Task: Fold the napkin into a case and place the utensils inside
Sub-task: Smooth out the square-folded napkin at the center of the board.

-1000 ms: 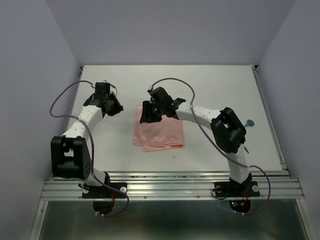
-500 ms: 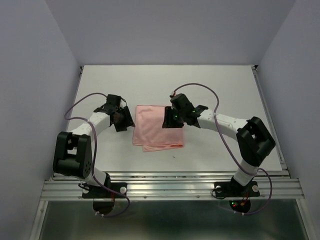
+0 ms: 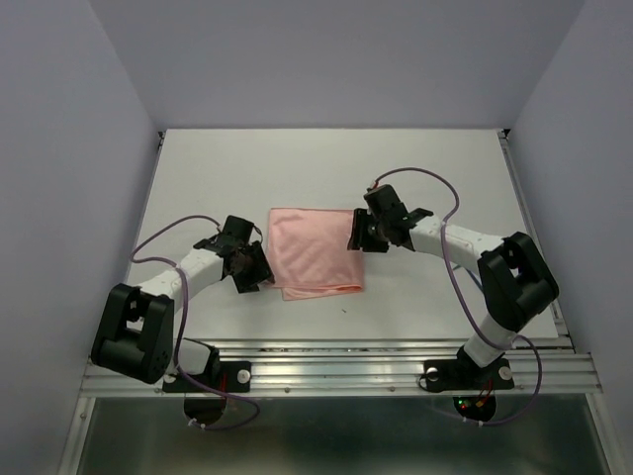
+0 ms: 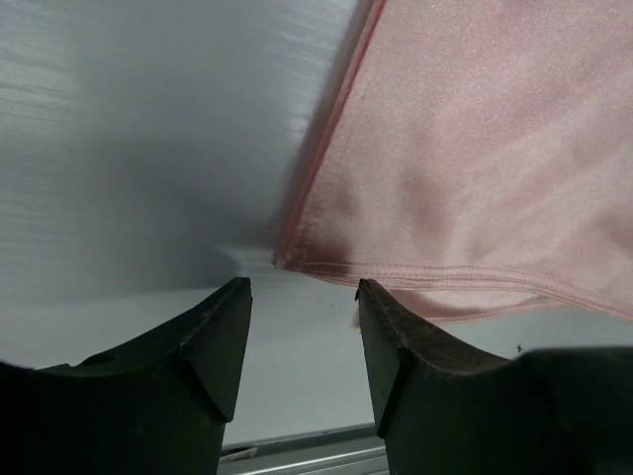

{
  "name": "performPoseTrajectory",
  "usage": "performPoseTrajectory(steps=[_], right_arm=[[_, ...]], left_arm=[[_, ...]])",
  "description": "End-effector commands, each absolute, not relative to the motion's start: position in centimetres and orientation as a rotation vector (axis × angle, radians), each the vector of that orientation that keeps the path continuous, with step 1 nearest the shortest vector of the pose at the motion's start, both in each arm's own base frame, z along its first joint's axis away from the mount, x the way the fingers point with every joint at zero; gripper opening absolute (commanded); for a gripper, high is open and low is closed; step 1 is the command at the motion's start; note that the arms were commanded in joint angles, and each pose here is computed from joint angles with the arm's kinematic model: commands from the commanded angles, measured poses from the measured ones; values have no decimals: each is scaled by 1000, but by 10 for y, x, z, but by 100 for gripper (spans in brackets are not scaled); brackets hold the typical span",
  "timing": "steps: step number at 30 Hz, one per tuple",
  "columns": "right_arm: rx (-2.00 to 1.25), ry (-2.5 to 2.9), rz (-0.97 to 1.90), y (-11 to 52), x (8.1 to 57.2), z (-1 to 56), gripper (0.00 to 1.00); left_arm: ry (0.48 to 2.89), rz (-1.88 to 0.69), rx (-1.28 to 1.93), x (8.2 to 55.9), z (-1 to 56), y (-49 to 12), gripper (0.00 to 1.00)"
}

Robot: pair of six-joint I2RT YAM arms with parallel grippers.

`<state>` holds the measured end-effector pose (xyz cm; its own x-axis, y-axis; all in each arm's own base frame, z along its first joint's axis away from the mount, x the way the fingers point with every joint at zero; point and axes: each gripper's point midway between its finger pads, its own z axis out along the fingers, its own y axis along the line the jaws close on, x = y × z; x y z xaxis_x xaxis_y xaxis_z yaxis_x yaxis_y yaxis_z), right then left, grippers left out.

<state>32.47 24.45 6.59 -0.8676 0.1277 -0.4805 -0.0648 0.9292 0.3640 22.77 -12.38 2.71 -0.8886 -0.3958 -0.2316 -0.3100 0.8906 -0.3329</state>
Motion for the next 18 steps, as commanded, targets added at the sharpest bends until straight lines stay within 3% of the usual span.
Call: performPoseTrajectory(steps=[1,5,8,13,15,18], right_arm=[[18,2545,524,248,325,75,53],[14,2540,524,247,325,76,53],[16,2539,520,246,324,77,53],[13,2542,520,245,323,76,53],[16,2544,517,245,323,75,53],[18,2546,515,245,323,74,53]], left_arm=[[2771,-450,-538,224,24,-137,57],[2769,-368,-548,228,14,-130,44],[2751,-320,-563,231,13,-124,41],[2715,-299,-580,237,19,-122,41],[2690,-294,-585,241,22,-121,48],[2697,-288,-577,244,21,-122,50]])
